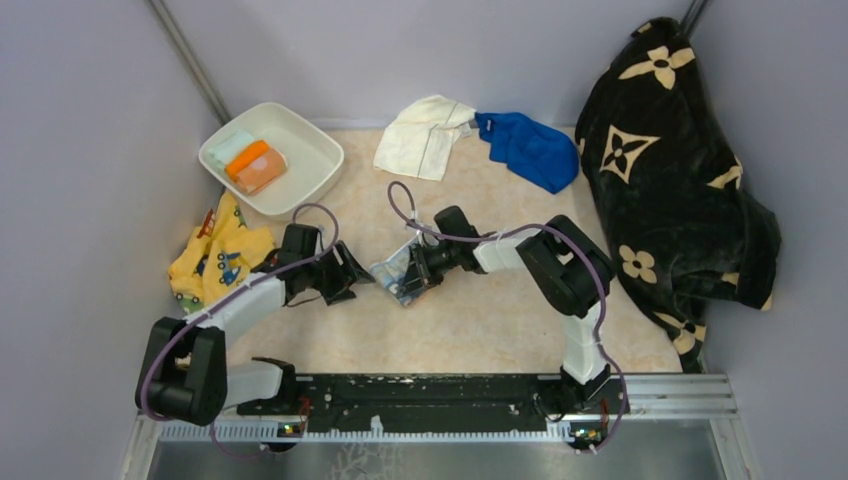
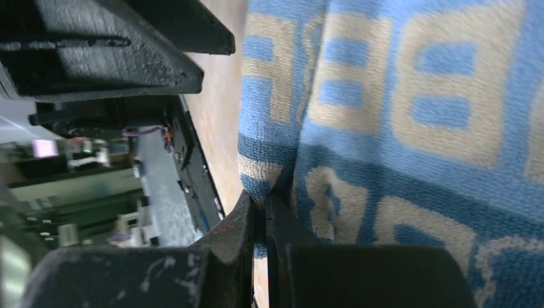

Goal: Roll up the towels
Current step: Roll the towel at the center of the board.

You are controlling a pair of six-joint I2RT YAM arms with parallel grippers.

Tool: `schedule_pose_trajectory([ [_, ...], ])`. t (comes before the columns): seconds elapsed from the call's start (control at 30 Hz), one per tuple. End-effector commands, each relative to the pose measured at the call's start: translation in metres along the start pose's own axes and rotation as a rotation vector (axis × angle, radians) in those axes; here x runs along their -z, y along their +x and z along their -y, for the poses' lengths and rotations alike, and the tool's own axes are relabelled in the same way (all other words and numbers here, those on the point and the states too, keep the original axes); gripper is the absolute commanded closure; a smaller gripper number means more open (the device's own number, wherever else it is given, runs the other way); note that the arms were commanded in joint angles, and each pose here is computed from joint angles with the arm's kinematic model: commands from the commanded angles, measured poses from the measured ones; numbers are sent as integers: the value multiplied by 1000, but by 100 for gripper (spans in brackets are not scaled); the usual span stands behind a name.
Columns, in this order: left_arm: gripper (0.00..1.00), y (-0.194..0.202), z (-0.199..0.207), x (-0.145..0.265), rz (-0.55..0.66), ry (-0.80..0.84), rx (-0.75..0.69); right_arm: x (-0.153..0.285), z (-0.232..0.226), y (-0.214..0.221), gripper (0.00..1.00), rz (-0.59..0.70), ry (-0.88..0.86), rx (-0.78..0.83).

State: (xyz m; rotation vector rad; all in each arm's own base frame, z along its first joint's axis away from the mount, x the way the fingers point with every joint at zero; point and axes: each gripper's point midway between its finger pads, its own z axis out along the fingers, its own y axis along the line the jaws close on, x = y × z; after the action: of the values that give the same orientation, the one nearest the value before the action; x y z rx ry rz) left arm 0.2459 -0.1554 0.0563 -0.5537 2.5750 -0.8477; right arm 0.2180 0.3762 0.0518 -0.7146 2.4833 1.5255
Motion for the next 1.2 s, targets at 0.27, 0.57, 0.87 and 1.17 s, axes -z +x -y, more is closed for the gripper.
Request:
schedule_pose_trajectory([
  [0.27, 31, 0, 15, -19, -33, 68, 22, -4, 17, 5, 100, 17, -166, -249],
  [0.57, 41, -10, 12, -47, -44, 29, 7, 0, 39, 6, 99, 27, -70, -279],
  [0.87, 49, 7, -13, -62, -100, -70, 47, 27, 17, -13, 73, 85, 119, -62],
  [1.17, 51, 14, -24, -65, -112, -119, 59, 49, 0, -26, 65, 129, 545, 278],
])
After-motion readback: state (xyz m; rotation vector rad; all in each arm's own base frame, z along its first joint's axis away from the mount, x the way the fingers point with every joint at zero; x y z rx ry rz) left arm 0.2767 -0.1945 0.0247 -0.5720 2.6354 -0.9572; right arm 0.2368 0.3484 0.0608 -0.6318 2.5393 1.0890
